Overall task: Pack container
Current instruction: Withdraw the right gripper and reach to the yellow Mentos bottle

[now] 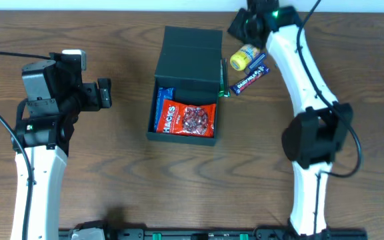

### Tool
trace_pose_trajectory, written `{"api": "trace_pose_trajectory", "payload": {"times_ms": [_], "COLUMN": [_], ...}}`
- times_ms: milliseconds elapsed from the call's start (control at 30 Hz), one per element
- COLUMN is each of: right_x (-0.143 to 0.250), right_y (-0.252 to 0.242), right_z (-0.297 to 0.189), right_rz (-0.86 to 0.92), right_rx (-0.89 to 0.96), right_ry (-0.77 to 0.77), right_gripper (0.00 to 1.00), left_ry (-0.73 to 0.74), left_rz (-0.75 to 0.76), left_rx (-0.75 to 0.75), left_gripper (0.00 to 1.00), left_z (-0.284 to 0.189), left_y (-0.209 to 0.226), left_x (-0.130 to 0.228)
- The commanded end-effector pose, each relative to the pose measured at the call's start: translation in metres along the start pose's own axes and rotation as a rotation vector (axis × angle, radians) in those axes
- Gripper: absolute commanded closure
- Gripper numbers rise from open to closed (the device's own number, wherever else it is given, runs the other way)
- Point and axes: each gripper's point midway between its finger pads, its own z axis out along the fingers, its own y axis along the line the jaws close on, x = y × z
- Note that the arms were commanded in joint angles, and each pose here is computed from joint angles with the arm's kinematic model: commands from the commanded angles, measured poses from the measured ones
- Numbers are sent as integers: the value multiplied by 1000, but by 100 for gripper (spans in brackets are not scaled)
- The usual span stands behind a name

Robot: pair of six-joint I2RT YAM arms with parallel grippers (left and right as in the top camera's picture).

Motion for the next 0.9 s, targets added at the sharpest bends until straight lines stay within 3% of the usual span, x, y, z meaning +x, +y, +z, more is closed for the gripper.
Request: {"api": "trace_pose_trajectory", "payload": {"times_ms": [0,133,167,200,233,400,467,533,867], "right_x": [-21,-8,-6,-4,-4,-3,-1,-3,8], "right_y": [-6,-31,-33,-35,-35,-34,-34,-31,-34], "right_z": [6,26,28,30,31,31,31,31,66], "right_rz": [47,47,35,10,1,-1,-2,-7,92], "right_rx": [18,100,106,112,111,117,115,113,108], "right_ry": [-17,53,60,66,65,62,69,56,83], "right_gripper": [98,93,86,68,56,39,24,1,4], "left_ry": [-37,-24,-21,-18,-15,-9,-8,-6,-6], "left_rz": [16,13,12,11,11,9,9,9,9], "left_rx": [7,8,8,8,8,9,9,9,8], "left_gripper": [5,5,5,5,5,5,5,5,5], "left_z": [-9,-8,-8,-8,-8,-8,-8,-8,-8], "left_y": [-2,-2,-2,-2,-2,-2,-2,-2,-2], "left_x": [-14,-10,-9,-9,-8,-7,-6,-6,-6]}}
